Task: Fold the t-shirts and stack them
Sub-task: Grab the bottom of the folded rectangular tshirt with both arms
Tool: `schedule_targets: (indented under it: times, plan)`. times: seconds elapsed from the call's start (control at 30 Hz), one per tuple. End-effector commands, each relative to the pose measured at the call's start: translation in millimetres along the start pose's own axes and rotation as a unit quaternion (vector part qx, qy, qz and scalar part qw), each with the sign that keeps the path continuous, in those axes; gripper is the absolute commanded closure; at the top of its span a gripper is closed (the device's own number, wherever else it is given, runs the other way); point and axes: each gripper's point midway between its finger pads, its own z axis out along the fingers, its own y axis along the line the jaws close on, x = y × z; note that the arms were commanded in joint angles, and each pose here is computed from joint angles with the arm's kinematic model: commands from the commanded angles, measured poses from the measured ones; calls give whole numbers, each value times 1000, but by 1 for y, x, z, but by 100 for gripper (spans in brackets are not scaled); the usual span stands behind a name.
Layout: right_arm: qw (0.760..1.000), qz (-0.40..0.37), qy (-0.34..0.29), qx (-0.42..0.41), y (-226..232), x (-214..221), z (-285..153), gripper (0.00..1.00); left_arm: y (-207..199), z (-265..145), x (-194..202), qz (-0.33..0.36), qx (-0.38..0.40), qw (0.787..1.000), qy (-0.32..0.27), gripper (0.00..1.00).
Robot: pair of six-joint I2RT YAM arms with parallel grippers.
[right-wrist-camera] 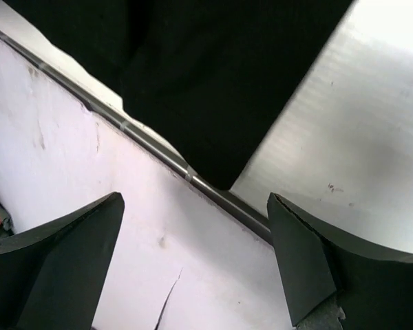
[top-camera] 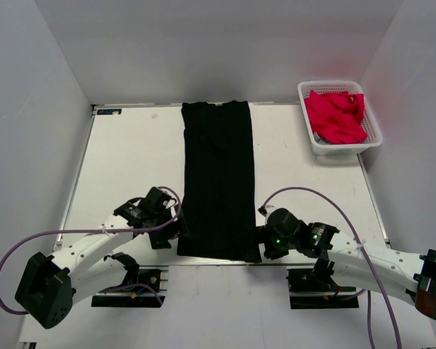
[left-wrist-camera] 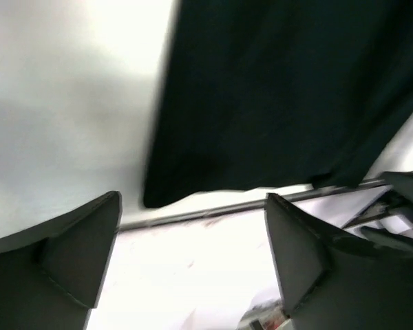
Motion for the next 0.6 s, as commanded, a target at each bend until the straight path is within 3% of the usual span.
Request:
schedule_targets:
  times: [0.0,0.07,0.1,0.17,0.23,0.3,0.4,0.57]
  plan:
    - [999,28,21,-17,5,11,-2,10,37,1,32,-29,-70,996,52,8]
    - [999,32,19,-14,3,11,-1,10,44,2,40,-35,-87,993,65,14]
    - [999,32,18,-13,3,11,-1,10,51,2,44,-31,-98,992,70,22]
    - [999,33,13,-5,-1,10,1,10,60,4,47,-33,-116,990,73,23]
    - [999,32,12,-6,-1,9,4,10,61,9,53,-29,-110,990,83,31]
    - [999,34,21,-6,-2,12,5,16,57,13,55,-20,-97,991,89,34]
    - [999,41,28,-8,-3,17,9,22,61,17,58,-18,-107,989,97,50]
    - [998,48,17,-20,-3,16,16,27,57,26,57,-7,-96,991,94,55]
